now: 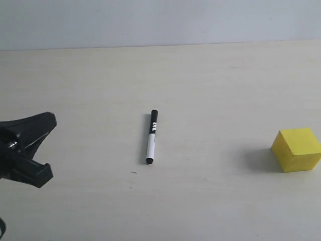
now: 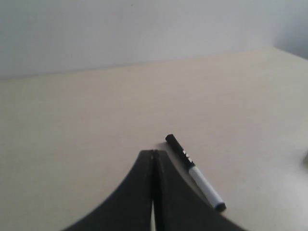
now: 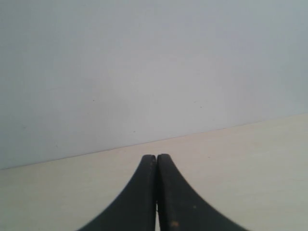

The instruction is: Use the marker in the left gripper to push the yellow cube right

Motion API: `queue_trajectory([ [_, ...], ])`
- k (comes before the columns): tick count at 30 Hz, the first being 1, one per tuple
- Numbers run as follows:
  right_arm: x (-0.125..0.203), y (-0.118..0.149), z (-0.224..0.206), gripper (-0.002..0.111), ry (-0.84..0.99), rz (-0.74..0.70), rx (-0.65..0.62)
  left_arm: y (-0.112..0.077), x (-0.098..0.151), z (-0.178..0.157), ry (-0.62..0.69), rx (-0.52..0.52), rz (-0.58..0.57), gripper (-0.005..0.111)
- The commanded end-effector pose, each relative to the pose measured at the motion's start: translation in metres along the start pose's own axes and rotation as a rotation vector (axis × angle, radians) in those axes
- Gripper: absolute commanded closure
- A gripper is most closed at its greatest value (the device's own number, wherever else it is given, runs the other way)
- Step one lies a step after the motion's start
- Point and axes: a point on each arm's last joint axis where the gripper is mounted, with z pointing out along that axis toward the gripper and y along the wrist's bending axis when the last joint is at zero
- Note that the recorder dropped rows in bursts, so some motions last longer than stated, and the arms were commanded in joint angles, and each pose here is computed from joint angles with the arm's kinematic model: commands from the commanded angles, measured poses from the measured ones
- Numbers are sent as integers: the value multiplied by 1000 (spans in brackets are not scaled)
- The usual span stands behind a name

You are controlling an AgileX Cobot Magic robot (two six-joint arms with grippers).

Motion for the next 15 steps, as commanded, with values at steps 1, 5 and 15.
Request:
queue_trajectory([
  [1, 1, -1, 0, 108, -4, -5, 6, 10, -8, -27, 48, -37, -86, 107],
  [5, 1, -1, 0, 108, -4, -5, 6, 21, -13, -53, 22, -106, -149, 107],
  [15, 1, -1, 0, 108, -4, -5, 6, 32, -6, -100, -221, -257, -188, 107],
])
